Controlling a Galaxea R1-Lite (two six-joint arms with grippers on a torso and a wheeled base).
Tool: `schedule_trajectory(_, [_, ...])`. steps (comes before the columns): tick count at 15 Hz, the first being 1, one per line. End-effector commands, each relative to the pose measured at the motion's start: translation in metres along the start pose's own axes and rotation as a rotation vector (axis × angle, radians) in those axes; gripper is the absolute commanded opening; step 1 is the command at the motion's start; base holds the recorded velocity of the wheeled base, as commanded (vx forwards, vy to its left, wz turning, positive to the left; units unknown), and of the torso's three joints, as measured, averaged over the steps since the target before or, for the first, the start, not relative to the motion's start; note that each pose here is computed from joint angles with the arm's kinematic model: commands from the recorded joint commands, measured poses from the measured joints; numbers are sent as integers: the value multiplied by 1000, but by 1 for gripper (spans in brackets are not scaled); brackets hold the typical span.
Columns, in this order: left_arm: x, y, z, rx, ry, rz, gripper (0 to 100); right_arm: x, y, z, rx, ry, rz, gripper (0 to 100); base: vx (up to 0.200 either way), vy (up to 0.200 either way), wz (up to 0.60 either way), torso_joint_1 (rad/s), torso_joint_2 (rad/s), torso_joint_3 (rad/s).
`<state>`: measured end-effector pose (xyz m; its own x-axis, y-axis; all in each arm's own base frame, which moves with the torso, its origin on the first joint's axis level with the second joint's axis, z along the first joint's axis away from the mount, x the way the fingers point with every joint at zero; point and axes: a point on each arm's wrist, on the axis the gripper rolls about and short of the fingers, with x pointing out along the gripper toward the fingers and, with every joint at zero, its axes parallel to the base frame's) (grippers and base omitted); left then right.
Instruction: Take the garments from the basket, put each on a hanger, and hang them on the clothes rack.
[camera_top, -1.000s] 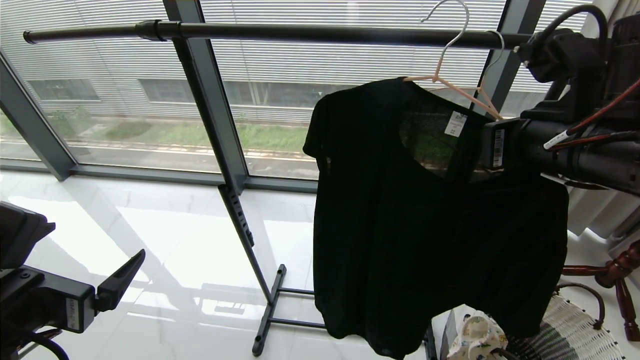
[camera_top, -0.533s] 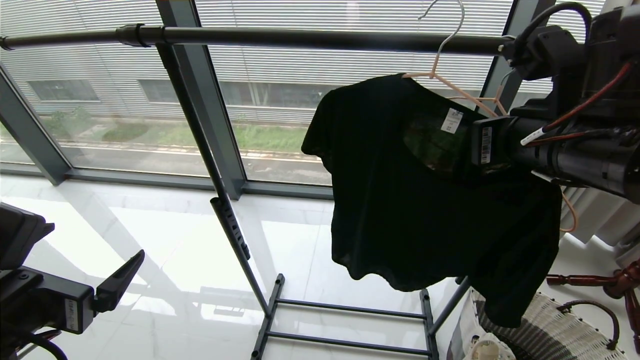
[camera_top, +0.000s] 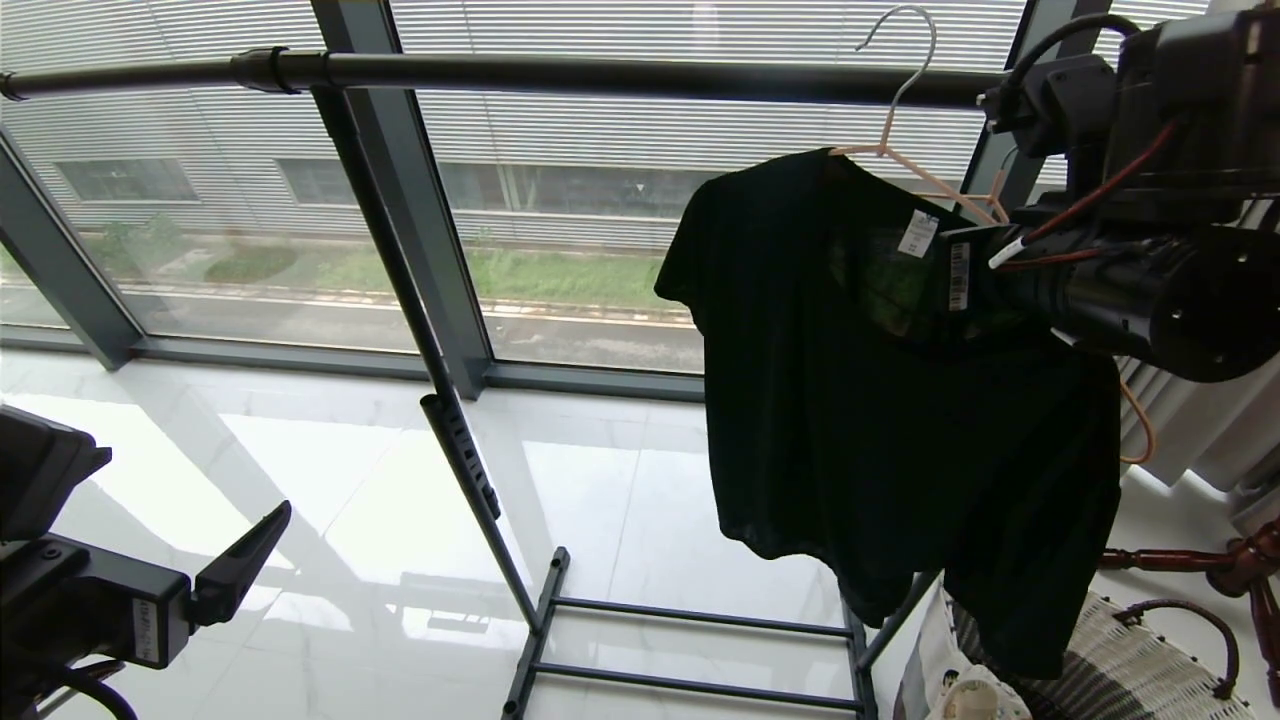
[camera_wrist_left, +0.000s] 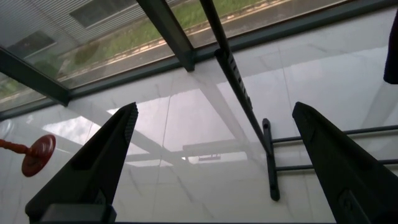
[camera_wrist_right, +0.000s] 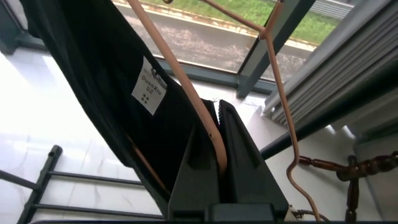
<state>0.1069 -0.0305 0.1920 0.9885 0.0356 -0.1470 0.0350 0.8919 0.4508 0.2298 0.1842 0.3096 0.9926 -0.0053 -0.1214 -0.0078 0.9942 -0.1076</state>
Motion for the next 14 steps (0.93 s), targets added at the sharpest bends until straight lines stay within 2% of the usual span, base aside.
schedule_trajectory(1, [0, 0, 0, 1, 2, 0, 100, 15, 6, -1, -8, 10, -21, 0, 0, 0, 0, 0, 0, 0])
schedule_trajectory(8, [0, -1, -1, 2, 4, -2, 100, 40, 12, -13, -43, 51, -58, 0, 0, 0, 0, 0, 0, 0])
schedule_trajectory(14, [0, -1, -1, 0, 4, -2, 100, 42, 14, -10, -37, 42, -63, 0, 0, 0, 0, 0, 0, 0])
